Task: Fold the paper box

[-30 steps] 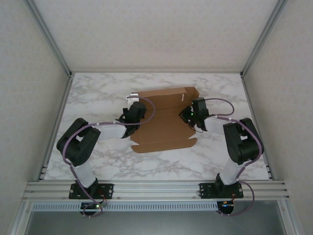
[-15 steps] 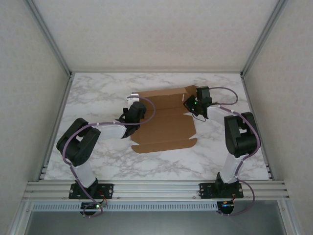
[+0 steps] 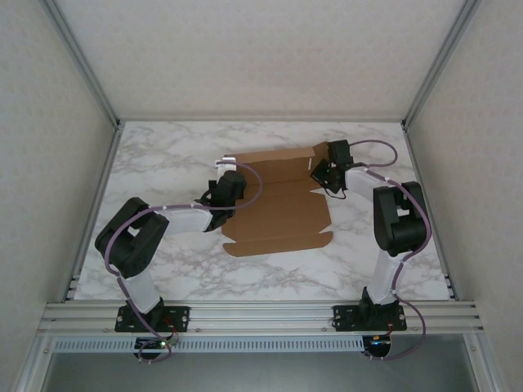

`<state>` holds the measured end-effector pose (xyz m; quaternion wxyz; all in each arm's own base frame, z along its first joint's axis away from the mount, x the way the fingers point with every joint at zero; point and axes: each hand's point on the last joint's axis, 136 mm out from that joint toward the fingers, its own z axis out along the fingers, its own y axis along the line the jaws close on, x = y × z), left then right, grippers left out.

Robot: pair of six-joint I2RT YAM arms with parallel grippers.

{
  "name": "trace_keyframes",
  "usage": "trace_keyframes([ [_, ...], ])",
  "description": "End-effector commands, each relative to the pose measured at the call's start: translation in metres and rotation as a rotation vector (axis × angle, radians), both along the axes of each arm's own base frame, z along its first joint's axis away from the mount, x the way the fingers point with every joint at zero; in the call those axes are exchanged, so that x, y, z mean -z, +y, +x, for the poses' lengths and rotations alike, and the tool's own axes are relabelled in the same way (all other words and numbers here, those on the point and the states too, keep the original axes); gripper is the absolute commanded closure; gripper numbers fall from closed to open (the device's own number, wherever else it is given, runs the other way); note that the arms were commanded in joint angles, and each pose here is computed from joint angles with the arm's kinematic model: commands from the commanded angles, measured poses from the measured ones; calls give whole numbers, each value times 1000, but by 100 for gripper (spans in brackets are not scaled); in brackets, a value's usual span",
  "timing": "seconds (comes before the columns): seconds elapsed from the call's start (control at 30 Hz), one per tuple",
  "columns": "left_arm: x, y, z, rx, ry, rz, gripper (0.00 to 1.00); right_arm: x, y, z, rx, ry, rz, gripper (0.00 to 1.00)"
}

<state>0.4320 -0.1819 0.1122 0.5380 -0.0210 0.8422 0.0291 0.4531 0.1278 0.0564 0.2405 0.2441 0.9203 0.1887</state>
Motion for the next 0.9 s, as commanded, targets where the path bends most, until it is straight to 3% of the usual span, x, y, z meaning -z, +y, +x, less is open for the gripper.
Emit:
trace_keyframes([
  [0.0,-18,-8,1,19,-37,-3,100,5,-16,0,-4,30,-114,100],
  [0.73,-17,-12,-2,28,-38,19,100,35,-40,-2,-70,117,-352,100],
  [0.87,-17,-12,-2,24,-38,20,100,32,-44,-3,-77,116,-380,92],
])
